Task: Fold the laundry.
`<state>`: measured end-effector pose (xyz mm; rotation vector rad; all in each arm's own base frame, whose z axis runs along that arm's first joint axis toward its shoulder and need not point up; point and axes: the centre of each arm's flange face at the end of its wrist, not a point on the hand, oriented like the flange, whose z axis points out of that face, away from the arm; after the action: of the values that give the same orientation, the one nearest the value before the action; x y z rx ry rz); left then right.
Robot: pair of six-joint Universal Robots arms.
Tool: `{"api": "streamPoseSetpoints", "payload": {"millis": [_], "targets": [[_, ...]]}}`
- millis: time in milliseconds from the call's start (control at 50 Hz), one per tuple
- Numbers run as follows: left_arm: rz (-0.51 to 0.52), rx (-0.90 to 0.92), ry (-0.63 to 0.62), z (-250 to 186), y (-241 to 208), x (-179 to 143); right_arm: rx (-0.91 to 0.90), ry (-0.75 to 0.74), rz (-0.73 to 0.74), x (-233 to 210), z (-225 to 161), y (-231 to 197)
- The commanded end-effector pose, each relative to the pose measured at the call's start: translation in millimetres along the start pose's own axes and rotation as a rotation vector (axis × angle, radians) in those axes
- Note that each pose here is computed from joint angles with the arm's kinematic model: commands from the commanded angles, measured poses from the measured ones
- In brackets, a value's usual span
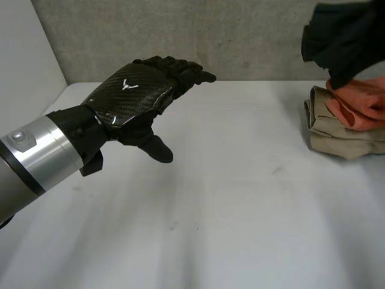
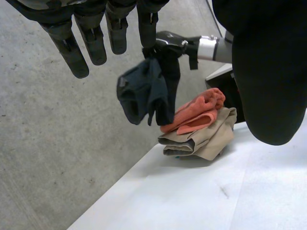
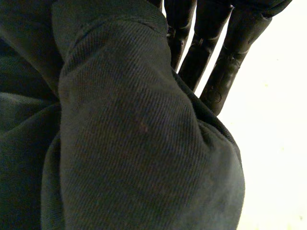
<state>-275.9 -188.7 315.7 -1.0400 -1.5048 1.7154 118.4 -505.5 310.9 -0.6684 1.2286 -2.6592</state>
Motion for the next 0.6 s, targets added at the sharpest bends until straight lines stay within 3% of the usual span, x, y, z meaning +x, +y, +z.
{"api": "streamPoseSetpoints", "payload": {"millis": [20, 200, 320, 460, 600], "targets": [[-0.003, -0.002, 0.009, 0.0, 0.8, 3.3, -0.095, 0.015, 0.092, 34.7, -47.9, 56.5], [-0.002, -0.003, 0.002, 0.4, 0.9, 2.7, -0.198, 0.018, 0.079, 73.7, -104.6, 89.0], [-0.003, -0.007, -0.023, 0.3, 1.2, 0.9, -0.216, 0.029, 0.075, 87.3, -115.2, 92.1], [-0.003, 0.002, 0.024, 1.1, -2.1, 16.5, -0.272, -0.057, 0.097, 68.7, -132.1, 116.6], [0.000, 0.014, 0.083, 1.3, -5.7, 35.3, -0.262, 0.009, 0.067, 78.1, -125.9, 95.3]]}}
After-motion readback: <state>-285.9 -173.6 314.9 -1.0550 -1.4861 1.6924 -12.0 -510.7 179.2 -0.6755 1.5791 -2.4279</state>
